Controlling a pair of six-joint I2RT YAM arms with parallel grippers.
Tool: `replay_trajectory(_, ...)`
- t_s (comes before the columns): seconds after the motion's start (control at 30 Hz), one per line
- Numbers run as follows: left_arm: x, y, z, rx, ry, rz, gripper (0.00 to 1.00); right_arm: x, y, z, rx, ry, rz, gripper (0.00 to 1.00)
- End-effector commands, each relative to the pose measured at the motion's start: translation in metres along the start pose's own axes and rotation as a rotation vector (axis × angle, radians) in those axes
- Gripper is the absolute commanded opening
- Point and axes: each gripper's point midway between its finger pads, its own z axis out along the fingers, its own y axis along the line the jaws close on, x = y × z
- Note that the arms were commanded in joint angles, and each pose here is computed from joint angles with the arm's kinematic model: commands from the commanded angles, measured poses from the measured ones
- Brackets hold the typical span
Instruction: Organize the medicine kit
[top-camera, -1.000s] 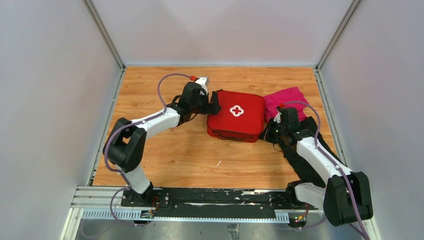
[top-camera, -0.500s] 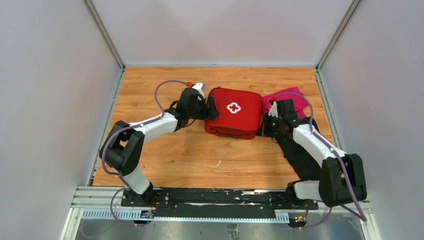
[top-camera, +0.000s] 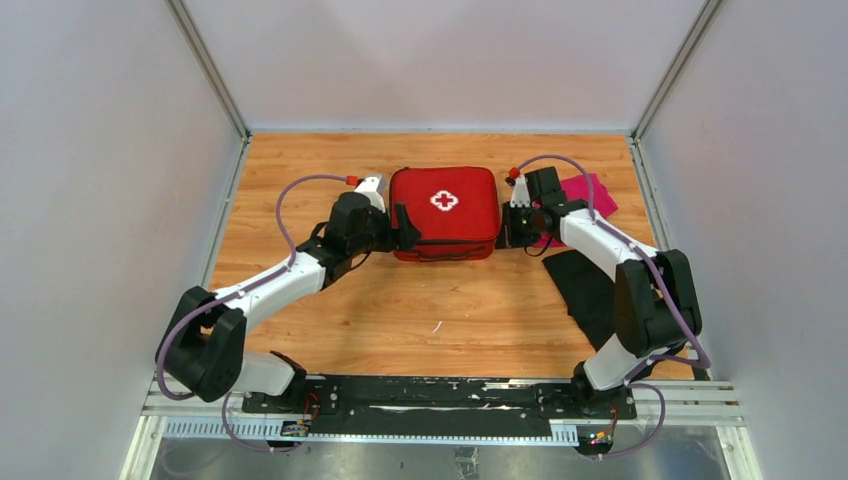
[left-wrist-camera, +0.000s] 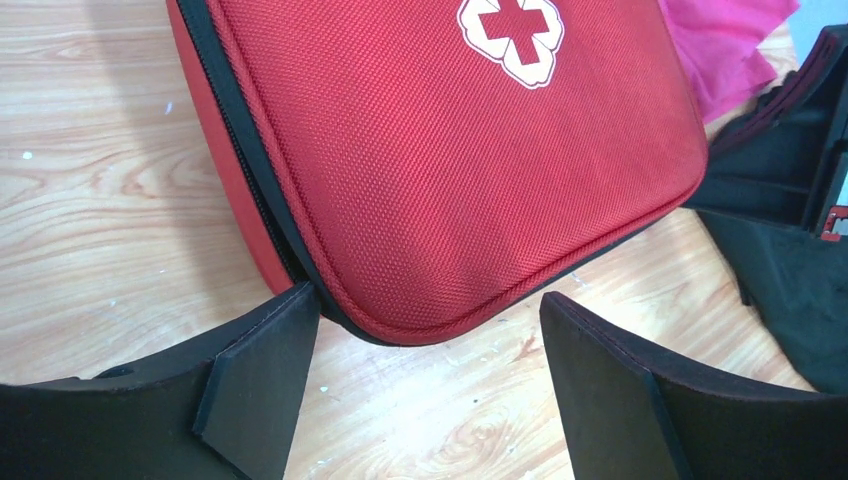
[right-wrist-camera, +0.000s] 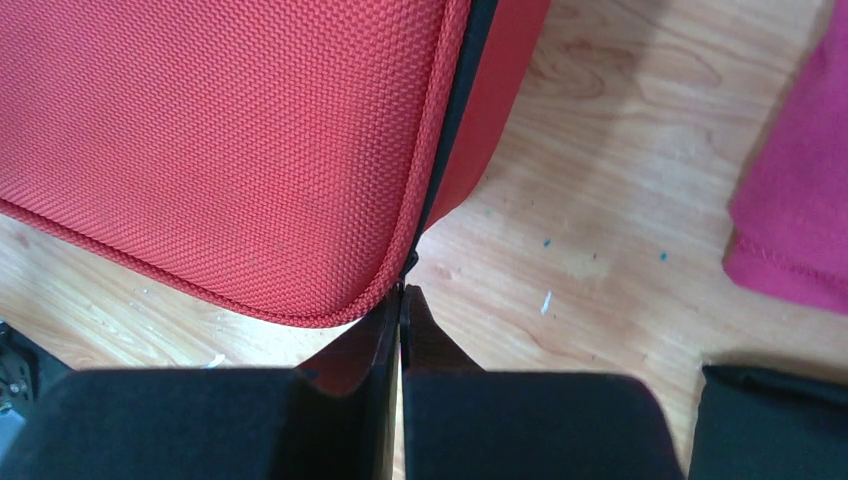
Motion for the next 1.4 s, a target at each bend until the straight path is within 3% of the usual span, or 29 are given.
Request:
replay_trajectory(0.0, 0.000, -0.012, -0.003, 0.056, -0.011, 0.025, 0.85, -0.007, 0.027, 0.016, -0.051, 0.021, -0.106, 0.00)
replay_trajectory(0.2, 0.005, 0.016, -0.009, -0.091, -0.009, 0.030, 0.82, -0.001, 0.009, 0.013, 0.090, 0.003, -0.101, 0.00)
replay_trajectory(0.4, -0.007, 0.021, -0.017, -0.129, -0.062, 0.022, 0.76, 0.002, 0.007, 0.008, 0.105, -0.007, -0.101, 0.00)
replay_trajectory(0.63, -0.038, 0.045, -0.020, -0.268, -0.147, 0.023, 0.90, 0.006, 0.008, 0.006, 0.104, 0.003, -0.096, 0.00)
replay_trajectory(0.9, -0.084, 0.070, 0.029, -0.290, -0.123, -0.005, 0.89, 0.008, 0.008, 0.002, 0.105, 0.003, -0.090, 0.00)
replay_trajectory(1.07, -0.089, 0.093, 0.067, -0.282, -0.066, -0.066, 0.82, 0.012, 0.009, -0.001, 0.100, 0.008, -0.092, 0.00)
replay_trajectory(1.2, -0.080, 0.117, 0.088, -0.307, 0.004, -0.132, 0.73, 0.013, 0.011, -0.003, 0.095, 0.007, -0.095, 0.00)
replay_trajectory(1.37, -0.071, 0.113, 0.106, -0.217, 0.053, -0.184, 0.57, 0.016, 0.008, -0.007, 0.105, 0.009, -0.104, 0.00)
